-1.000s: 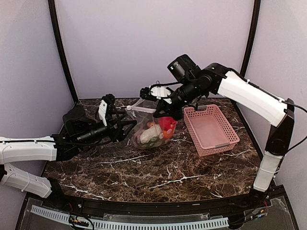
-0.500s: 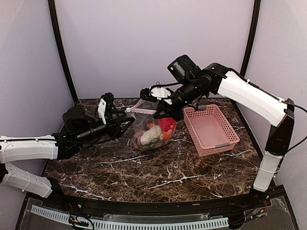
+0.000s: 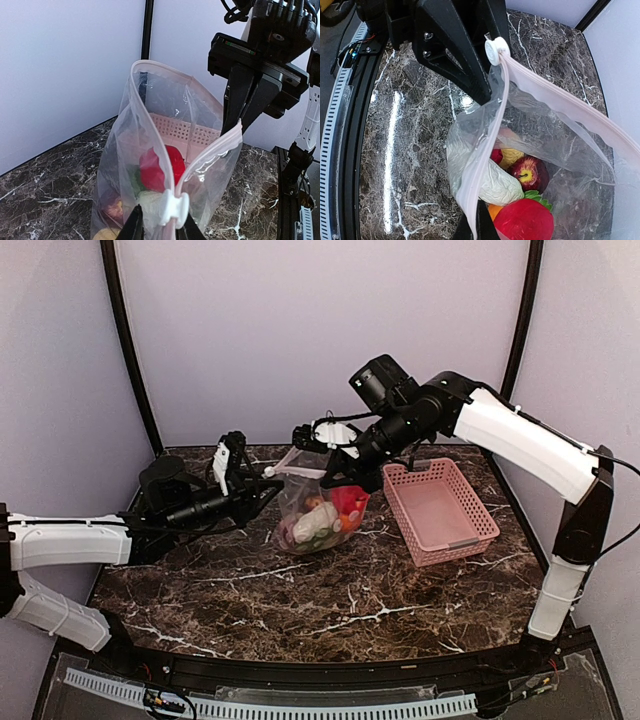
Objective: Place the food in the zip-top bag and seal the zipper
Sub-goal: Hold the zipper food storage bag at the center of the board, then unzip the zipper from the zipper food storage bag.
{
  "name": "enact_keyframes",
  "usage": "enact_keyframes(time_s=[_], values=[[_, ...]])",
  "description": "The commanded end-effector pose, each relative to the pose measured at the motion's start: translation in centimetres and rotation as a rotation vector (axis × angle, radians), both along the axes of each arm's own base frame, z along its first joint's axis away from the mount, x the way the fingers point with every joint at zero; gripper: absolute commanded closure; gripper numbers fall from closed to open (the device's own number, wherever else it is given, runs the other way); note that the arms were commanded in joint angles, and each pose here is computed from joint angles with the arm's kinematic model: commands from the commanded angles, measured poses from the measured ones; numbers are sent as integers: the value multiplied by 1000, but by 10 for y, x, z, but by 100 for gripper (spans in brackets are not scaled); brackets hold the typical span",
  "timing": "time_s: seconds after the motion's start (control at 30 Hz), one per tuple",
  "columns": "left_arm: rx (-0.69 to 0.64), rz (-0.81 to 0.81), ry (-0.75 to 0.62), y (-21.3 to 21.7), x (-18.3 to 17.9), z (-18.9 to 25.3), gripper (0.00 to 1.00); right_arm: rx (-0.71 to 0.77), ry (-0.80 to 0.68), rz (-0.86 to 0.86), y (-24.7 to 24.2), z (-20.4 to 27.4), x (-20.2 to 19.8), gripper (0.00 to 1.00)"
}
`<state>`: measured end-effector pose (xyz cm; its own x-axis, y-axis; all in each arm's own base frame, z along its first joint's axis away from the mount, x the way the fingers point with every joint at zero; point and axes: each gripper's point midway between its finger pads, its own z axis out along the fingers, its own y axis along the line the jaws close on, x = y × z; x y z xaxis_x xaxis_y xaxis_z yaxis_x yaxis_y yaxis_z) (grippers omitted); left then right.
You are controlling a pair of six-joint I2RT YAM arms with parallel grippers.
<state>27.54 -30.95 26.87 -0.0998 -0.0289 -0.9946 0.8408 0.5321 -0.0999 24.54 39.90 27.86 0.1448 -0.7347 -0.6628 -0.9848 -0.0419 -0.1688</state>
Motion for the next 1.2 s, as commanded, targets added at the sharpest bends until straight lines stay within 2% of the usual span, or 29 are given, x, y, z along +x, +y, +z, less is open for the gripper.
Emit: enact_keyframes(time_s=[0.0,0.17,0.3,0.4,0.6,0.73,0.9,1.17], values=[[-38,-17,-42,0,0,19,84,18,-33,7,4,8,1,99],[-27,-25,-41,1,-1,23,91,0,-85,-7,1,10,9,93],[0,-51,-34,-1,-6,28,93,6,-140,-12,0,22,15,77],[30,-71,-47,-2,-10,41,94,34,-175,-5,3,37,18,70],[134,-113,-14,-1,-18,47,95,162,-157,57,21,78,7,64],[156,-135,7,0,-25,50,95,213,-129,122,38,87,-6,56],[151,-135,11,3,-29,54,96,217,-105,180,58,76,-19,56],[137,-124,23,8,-32,53,96,222,-64,223,71,70,-35,60]])
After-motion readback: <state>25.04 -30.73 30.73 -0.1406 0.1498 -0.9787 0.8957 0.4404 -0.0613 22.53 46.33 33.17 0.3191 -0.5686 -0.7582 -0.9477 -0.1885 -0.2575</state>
